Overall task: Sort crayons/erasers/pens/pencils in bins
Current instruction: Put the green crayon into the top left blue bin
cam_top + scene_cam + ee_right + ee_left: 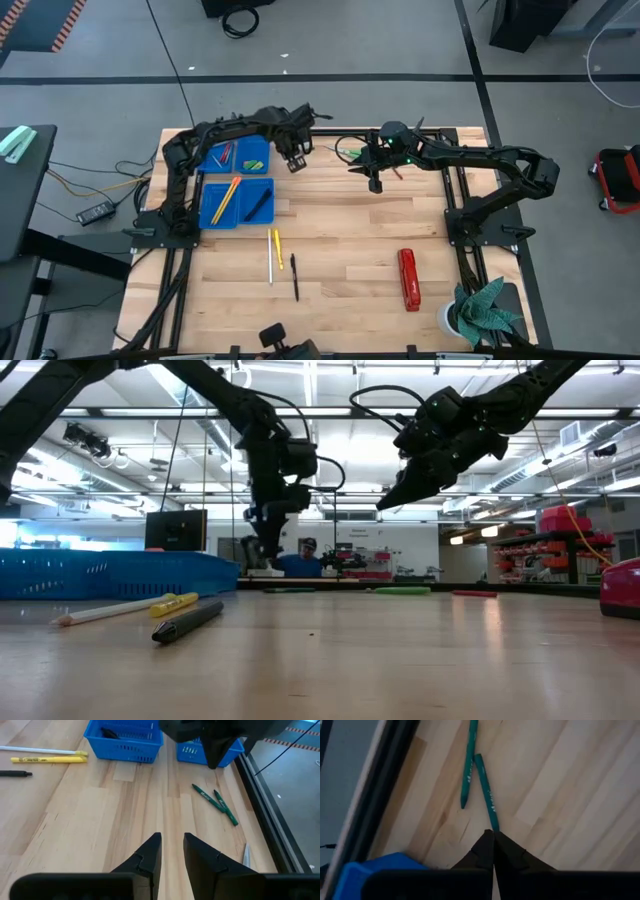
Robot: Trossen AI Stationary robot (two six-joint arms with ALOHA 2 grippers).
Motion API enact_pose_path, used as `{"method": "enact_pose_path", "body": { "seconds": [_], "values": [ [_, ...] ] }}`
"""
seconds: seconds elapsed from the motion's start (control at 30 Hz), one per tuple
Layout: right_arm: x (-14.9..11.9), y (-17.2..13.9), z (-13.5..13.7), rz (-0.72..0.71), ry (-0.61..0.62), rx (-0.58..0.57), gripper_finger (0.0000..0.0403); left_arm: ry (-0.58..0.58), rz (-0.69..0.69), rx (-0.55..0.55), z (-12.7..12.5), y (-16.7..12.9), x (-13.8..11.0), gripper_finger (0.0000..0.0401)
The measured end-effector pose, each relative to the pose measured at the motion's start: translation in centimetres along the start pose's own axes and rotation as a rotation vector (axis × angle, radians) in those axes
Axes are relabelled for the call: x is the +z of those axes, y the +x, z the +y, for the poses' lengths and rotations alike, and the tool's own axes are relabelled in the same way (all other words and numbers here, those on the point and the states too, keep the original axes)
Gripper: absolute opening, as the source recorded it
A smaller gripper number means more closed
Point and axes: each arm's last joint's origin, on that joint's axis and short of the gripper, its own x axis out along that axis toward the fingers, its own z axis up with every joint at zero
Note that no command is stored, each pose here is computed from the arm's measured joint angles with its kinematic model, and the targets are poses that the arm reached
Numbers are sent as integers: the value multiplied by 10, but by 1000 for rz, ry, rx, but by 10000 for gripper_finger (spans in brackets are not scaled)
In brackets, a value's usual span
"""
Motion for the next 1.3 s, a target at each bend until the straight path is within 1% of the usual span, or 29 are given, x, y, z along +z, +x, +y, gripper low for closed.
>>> {"method": "enact_pose_path", "body": {
  "seconds": [0.1,0.23,0.37,0.53,0.63,0.7,0.87,1.13,1.3],
  "values": [
    [0,0,0,0,0,0,88,-16,12,-3,-1,5,-3,33],
    [0,0,0,0,0,0,88,-35,74,-12,-4,18,-16,63],
    [0,0,0,0,0,0,88,-38,108,-15,-4,27,-25,84],
    [0,0,0,0,1,0,88,-48,37,-44,-4,31,-21,99],
    [0,0,0,0,2,0,88,-51,-18,-43,-4,32,-15,102],
    [0,0,0,0,2,0,88,-51,-27,-44,-4,32,-14,102],
    [0,0,0,0,1,0,88,-51,-26,-44,-5,34,-14,95],
    [0,0,0,5,4,2,88,-41,30,-42,-10,62,-15,83],
    [0,0,0,5,3,2,88,-42,28,-35,-9,65,-14,75]
  ]
}}
